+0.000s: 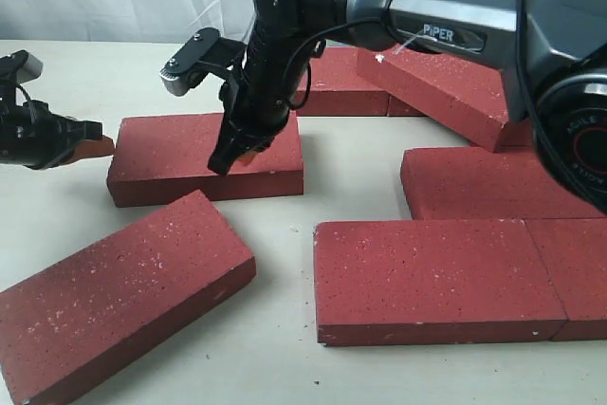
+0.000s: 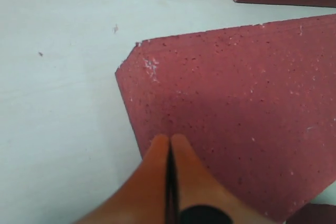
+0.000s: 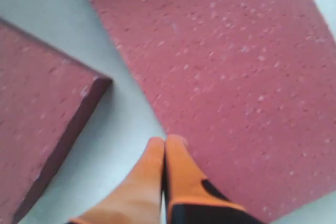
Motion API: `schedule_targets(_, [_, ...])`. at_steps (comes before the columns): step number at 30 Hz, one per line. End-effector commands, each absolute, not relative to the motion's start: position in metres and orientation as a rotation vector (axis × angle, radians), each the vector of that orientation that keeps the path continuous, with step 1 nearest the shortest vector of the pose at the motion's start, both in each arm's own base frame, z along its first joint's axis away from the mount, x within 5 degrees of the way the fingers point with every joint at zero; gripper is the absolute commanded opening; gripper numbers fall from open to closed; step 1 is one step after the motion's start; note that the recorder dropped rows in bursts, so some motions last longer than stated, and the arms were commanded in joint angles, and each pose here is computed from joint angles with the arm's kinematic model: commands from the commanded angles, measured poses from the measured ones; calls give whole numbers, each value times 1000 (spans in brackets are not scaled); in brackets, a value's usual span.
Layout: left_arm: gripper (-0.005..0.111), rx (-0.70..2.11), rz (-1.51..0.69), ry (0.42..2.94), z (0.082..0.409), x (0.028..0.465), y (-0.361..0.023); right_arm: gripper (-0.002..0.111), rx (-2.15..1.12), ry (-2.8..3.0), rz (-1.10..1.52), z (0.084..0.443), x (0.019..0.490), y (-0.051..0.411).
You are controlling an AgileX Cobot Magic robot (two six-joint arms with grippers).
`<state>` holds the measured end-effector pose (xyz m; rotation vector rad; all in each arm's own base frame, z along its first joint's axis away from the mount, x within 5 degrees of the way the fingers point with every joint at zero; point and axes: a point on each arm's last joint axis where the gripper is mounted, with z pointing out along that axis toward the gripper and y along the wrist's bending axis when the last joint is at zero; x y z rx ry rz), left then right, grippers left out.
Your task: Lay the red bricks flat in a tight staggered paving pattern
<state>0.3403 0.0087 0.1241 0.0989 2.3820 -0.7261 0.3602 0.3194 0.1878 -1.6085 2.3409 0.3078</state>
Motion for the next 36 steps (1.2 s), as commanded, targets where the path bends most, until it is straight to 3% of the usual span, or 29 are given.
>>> schedule_targets(1, [0,102,-738,2368,126,342,7,-1,-1713,2387,300,199,352,310])
schedule_targets(18, [0,124,-680,2400,123,341,8,-1,-1727,2370,242,144,367,318])
schedule_targets(23, [0,131,-624,2427,112,352,2,-1,-1695,2323,219,145,372,320])
schedule_targets(36, [0,138,-726,2391,90,389,-19,-1,-1585,2287,178,144,394,306])
